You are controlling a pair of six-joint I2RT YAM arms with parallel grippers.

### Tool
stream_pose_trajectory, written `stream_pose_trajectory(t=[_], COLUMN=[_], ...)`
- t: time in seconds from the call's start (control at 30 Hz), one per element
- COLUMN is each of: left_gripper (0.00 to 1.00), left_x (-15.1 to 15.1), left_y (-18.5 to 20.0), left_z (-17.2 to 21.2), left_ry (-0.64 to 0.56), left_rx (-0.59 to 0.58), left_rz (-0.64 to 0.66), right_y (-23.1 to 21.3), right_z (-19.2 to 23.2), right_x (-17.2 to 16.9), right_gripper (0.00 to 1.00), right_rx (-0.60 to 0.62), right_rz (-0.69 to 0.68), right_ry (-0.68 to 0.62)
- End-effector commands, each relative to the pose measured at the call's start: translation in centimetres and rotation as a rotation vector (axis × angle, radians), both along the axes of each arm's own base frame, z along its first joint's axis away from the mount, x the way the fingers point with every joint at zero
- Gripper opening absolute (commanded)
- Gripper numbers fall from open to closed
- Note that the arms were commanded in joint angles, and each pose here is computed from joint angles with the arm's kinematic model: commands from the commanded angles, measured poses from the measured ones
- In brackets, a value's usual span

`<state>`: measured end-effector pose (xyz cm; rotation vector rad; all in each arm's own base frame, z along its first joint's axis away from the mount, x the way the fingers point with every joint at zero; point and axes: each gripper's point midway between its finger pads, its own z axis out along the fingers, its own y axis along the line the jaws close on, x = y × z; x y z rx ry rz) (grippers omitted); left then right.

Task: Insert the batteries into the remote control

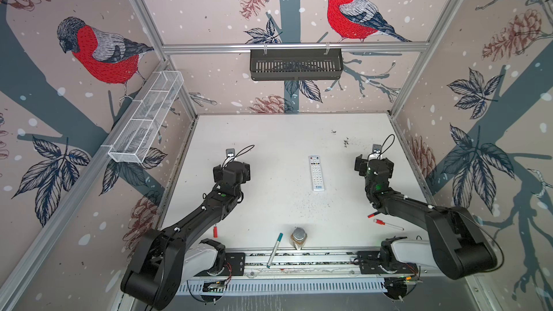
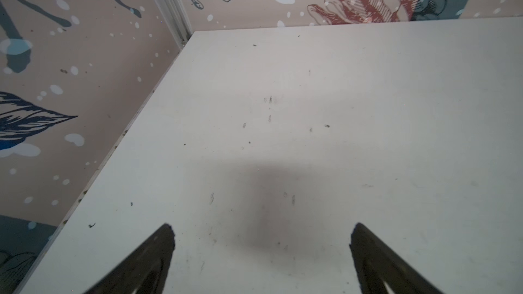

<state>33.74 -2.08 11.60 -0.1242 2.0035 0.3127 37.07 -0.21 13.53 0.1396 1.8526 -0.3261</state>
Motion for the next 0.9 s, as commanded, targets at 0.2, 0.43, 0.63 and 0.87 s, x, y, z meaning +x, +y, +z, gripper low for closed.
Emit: stream_pose_trajectory(t=[0.2, 0.43, 0.63, 0.87], left_gripper=[0.97, 0.97, 0.97, 0.97], left_x=[0.4, 2.1, 2.7, 3.2], left_y=[2.9, 2.1, 3.1, 4.4], left_z=[3.0, 3.5, 3.3, 2.6], left_ry=[-0.3, -0.333, -0.378, -0.374], left_rx=[0.068, 0.101, 0.092, -0.007], left_rz=[0.131, 0.039, 0.054, 0.038], right_y=[0.6, -0.3, -0.6, -3.6], right_z=[-0.4, -0.2, -0.1, -0.2], right_x=[1.7, 1.2, 1.0, -0.5], right_gripper=[0.99, 1.0, 0.99, 1.0], right_rx=[-0.005, -0.002, 0.0, 0.087], right_rz=[0.038, 0.006, -0.003, -0.081], right_ry=[-0.034, -0.071, -0.08, -0.171])
